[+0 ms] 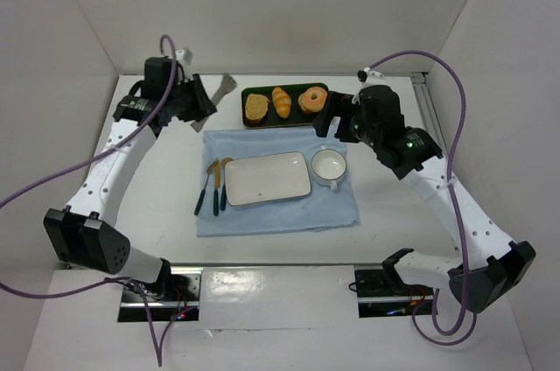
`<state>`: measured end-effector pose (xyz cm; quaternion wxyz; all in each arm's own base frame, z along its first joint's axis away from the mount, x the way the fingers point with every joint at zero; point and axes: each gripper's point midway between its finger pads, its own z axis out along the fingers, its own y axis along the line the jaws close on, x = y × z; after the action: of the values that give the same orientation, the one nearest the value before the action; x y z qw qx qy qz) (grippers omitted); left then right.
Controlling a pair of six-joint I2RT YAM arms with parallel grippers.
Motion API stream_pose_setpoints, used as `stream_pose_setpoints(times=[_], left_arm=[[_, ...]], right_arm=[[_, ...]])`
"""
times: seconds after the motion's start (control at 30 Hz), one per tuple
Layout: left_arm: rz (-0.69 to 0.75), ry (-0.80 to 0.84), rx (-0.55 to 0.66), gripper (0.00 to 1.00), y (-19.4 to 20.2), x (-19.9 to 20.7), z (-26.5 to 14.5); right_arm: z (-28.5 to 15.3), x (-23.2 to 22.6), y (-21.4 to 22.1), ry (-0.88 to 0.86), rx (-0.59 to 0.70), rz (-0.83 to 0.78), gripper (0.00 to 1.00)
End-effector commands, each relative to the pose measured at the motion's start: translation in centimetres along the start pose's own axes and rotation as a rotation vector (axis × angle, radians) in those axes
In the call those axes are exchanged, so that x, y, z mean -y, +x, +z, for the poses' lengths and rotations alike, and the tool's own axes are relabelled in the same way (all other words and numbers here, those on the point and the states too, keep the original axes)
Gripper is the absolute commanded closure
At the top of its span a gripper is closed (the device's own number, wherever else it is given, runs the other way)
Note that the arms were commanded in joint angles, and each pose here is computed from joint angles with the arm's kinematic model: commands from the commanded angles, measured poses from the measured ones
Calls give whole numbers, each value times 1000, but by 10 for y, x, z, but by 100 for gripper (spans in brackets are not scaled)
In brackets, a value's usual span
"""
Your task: Place the bread
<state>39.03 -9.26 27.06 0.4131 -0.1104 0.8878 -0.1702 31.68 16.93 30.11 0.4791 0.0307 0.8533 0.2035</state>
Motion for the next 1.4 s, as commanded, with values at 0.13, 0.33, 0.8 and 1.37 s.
stream_pose_setpoints(times=[0.13,0.33,0.8,1.37], left_arm=[[179,336,-150,61,52,109,26],[228,355,-142,61,64,148,55],[220,387,-108,51,51,195,117],[236,321,-55,43,39,191,141]], right_arm=[[-12,-1,-12,-23,67,17,0],[-33,8,-21,10,126,13,0],[-45,22,-21,55,155,11,0],[-37,54,-33,37,145,91,0]])
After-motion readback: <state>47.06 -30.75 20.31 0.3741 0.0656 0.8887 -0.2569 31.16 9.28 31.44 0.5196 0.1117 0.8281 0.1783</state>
